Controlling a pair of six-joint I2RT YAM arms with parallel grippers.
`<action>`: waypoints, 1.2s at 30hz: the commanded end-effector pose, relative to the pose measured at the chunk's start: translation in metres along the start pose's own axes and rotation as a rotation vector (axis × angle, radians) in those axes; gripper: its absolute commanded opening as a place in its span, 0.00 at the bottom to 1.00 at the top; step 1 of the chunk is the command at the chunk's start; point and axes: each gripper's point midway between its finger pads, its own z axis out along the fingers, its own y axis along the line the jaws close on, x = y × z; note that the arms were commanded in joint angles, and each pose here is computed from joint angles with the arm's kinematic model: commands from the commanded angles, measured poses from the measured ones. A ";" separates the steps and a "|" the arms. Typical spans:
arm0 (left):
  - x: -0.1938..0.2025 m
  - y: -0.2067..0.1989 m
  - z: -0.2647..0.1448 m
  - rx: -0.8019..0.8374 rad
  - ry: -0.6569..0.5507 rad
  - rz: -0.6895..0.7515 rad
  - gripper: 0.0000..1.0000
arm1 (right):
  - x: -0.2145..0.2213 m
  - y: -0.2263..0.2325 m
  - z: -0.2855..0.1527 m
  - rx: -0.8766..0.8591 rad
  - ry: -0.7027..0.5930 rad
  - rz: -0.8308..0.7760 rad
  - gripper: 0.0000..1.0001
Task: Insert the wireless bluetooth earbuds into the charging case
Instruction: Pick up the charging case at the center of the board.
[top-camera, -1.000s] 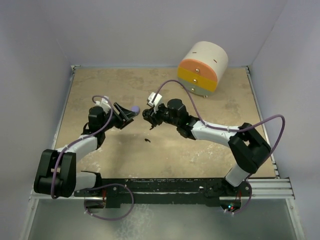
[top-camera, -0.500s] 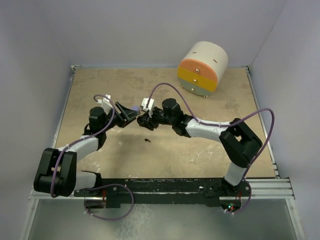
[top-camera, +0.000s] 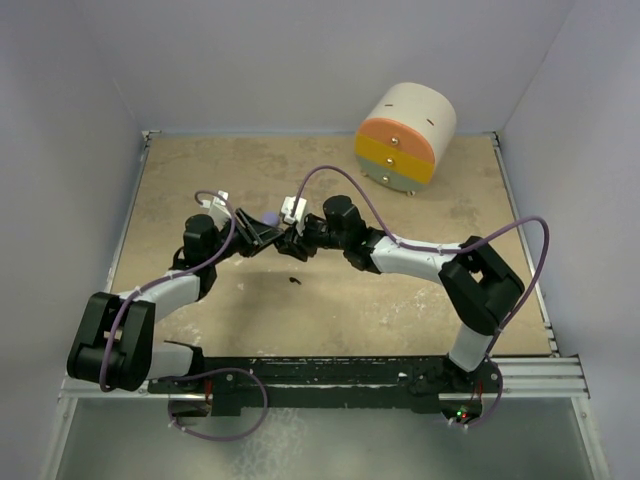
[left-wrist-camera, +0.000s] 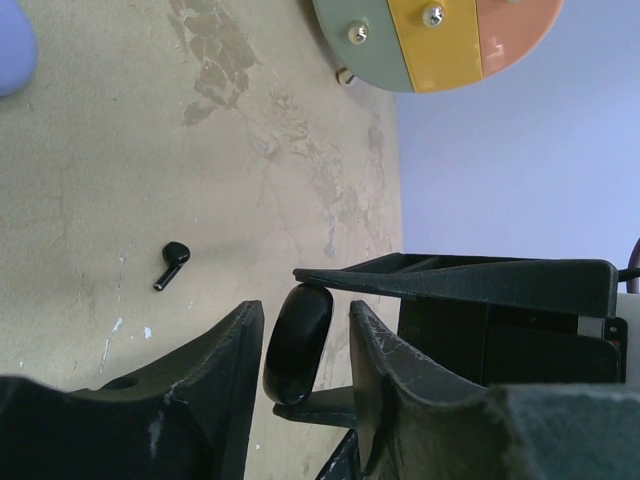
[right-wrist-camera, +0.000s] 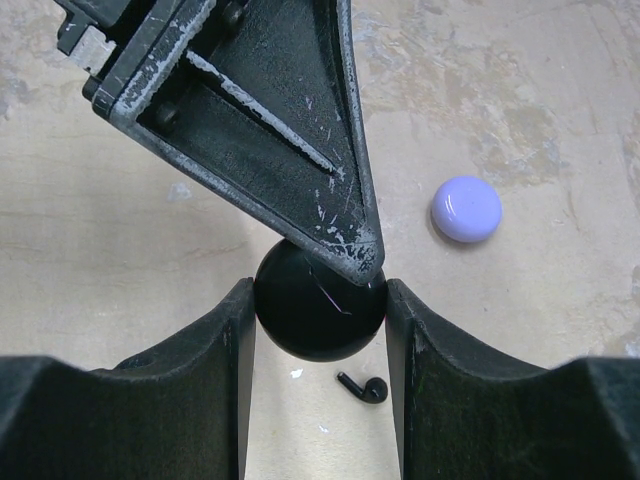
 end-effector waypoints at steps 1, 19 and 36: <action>-0.005 -0.009 0.001 0.031 -0.022 0.046 0.36 | -0.021 -0.003 0.004 -0.012 -0.051 -0.044 0.00; 0.003 -0.010 0.002 0.047 0.004 0.055 0.27 | -0.017 -0.001 0.006 -0.026 -0.041 -0.044 0.00; -0.006 -0.008 0.004 0.022 -0.056 0.018 0.00 | -0.039 -0.001 -0.005 -0.005 -0.107 -0.027 0.48</action>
